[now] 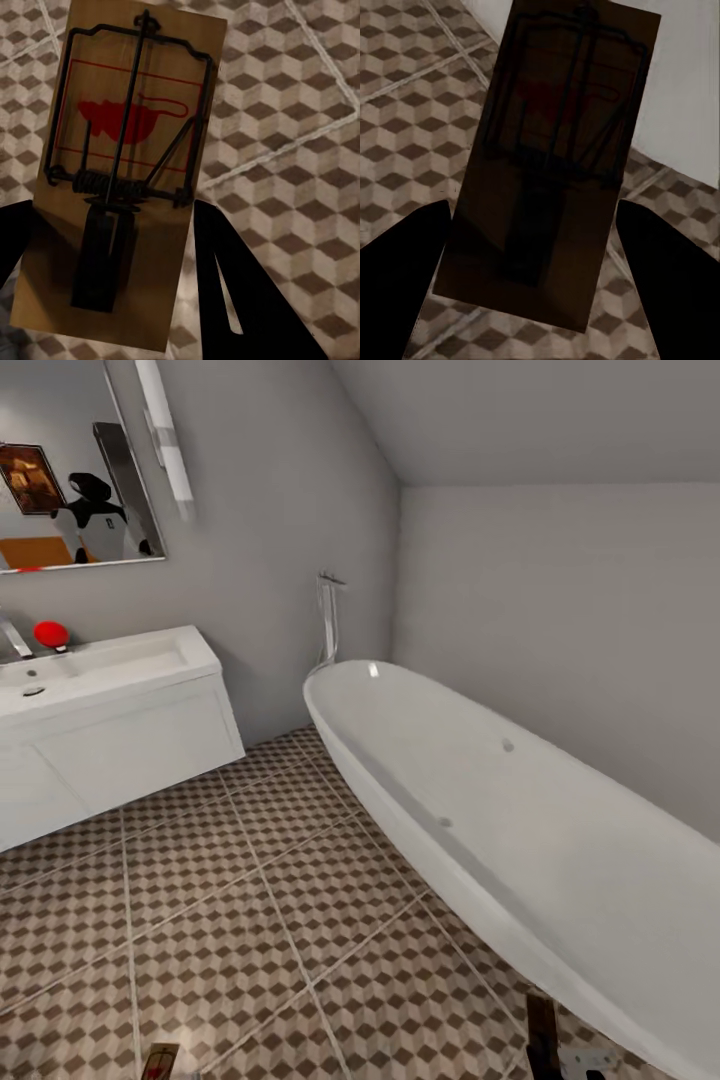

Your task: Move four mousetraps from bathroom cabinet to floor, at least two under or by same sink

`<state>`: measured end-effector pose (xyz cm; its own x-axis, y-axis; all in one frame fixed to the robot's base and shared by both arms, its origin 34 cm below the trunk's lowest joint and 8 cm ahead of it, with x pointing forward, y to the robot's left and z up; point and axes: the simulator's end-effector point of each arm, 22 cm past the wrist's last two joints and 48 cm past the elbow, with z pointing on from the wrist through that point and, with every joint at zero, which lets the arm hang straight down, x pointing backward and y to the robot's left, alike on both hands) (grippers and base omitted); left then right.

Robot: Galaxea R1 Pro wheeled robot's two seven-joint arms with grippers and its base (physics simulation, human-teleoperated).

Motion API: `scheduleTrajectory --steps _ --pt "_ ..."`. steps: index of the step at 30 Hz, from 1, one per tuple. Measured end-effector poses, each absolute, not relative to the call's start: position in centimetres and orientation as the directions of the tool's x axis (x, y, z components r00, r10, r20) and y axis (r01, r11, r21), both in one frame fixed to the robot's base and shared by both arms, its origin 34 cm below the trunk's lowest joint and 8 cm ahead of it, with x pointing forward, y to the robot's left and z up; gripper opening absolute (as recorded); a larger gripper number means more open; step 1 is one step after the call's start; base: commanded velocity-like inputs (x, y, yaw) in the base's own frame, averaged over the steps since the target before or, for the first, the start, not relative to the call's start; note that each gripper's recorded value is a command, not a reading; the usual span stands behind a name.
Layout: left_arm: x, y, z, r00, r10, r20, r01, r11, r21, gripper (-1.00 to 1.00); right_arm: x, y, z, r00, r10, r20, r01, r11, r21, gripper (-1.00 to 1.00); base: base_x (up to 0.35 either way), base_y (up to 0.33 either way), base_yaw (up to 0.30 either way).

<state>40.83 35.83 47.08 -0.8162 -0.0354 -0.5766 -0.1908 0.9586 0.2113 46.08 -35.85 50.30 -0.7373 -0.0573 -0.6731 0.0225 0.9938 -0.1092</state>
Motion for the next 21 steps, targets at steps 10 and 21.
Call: scheduleTrajectory --steps 10,21 --pt "40.71 35.84 46.98 -0.818 -0.035 -0.574 -0.190 0.959 0.212 -1.00 45.96 -35.85 50.18 -0.740 -0.057 -0.670 0.023 0.994 -0.109 -1.00 0.291 -0.041 0.285" --pt "40.57 35.79 46.87 -0.820 -0.036 -0.571 -0.189 0.959 0.212 -1.00 45.83 -35.85 50.05 -0.743 -0.057 -0.667 0.022 0.994 -0.109 -1.00 0.240 0.158 0.285"
